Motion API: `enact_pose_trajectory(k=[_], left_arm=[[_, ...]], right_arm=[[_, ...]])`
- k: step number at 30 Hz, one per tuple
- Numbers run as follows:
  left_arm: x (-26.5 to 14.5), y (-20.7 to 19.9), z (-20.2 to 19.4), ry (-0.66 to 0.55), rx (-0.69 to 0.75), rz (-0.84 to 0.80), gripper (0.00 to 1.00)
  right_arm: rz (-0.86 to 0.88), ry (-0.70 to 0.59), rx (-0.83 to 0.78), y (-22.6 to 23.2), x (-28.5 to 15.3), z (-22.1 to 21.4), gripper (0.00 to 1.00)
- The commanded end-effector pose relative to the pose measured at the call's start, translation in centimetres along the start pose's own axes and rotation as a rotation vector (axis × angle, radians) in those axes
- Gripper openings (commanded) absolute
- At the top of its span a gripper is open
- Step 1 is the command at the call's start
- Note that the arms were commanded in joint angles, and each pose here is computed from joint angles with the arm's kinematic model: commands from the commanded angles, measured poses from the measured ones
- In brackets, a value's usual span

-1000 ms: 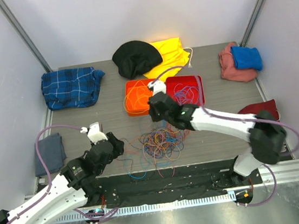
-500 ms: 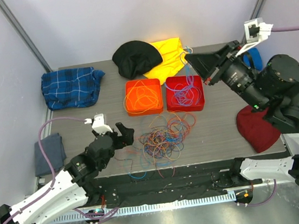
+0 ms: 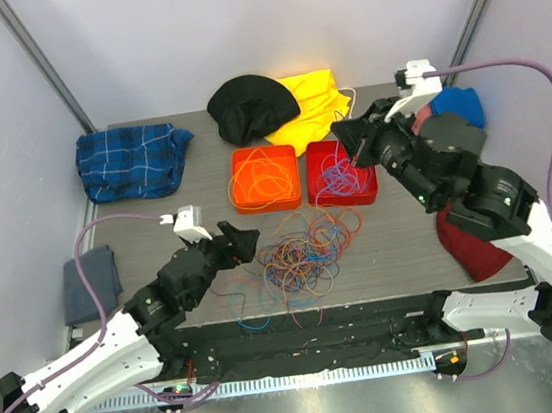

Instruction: Untangle the cables

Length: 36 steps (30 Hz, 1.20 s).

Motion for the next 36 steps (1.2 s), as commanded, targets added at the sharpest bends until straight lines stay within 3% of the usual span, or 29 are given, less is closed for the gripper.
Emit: enact_pose_trajectory(k=[1, 6, 10, 19, 30, 36], left_arm=[[-1.1, 1.0, -0.2, 0.005, -0.055, 0.005, 0.84], [-3.1, 2.6, 0.1, -0.035, -0.114, -0.004, 0.84], [-4.2, 3.5, 0.5, -0.060, -0.120, 0.006, 0.84], [-5.4, 3.9, 1.9, -0.124, -0.077, 0.005, 0.84], [-5.2, 4.1, 1.3, -0.097, -0.094, 0.020, 0.84], [-4.9, 4.0, 1.3, -0.099, -0.086, 0.031, 0.84]], right_arm=[[-0.218, 0.043, -0.100, -2.0, 2.4, -2.4, 0.01], [-0.285, 0.133, -0.048, -5.2, 6.5, -6.7, 0.01], [-0.341, 0.144, -0.005, -7.9, 8.6, -7.8, 0.01], [-0.362, 0.183, 0.003, -9.5, 13.3, -10.2, 0.01], [-0.410, 0.232, 0.004, -11.8, 15.7, -13.9, 0.01], [-0.351, 0.169, 0.038, -11.0, 15.7, -11.4, 0.01]])
Point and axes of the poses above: each gripper's point midway between its finger pads, its own x axis out along the fingers, its own y axis along the line the jaws close on, z = x × y, the point moved 8 cm from there along -x, back along the fingers, and after that the axes turned 14 degrees about -x, right-handed, at the moved point
